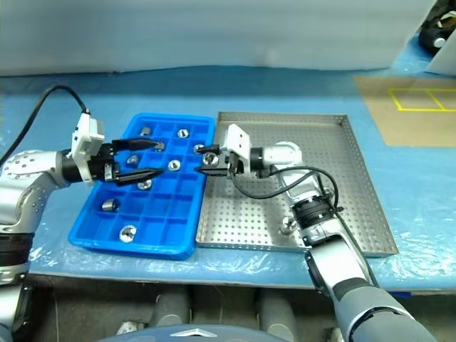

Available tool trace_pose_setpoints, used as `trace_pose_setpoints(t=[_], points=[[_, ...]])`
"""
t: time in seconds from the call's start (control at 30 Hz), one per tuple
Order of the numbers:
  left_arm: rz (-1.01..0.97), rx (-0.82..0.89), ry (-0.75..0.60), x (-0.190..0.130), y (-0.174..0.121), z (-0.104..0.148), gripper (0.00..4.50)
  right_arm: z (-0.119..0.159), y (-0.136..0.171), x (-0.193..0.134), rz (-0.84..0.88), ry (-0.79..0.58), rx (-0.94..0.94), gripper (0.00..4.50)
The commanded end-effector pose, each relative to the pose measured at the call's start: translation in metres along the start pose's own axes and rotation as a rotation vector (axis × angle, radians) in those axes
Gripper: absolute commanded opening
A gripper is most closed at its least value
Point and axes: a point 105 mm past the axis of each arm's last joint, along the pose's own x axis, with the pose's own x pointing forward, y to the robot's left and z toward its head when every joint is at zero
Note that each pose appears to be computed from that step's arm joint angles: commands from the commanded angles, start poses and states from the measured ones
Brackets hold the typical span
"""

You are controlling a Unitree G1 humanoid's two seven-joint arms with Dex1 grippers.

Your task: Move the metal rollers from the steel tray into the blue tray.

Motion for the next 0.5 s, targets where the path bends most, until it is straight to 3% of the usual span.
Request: trace_pose_setpoints(t=[0.03,0.27,0.5], points=[[0.080,0.047,-0.018,-0.017,-0.006,0.017,4.09,0.013,0.001,0.020,0.060,-0.052,-0.060,1.73],[0.159,0.017,-0.001,-0.030,-0.021,0.016,4.09,0.016,0.010,0.053,0.140,-0.105,-0.047,1.73],[0.194,0.007,0.013,-0.036,-0.026,0.015,4.09,0.001,0.025,0.074,0.164,-0.106,0.003,1.73]])
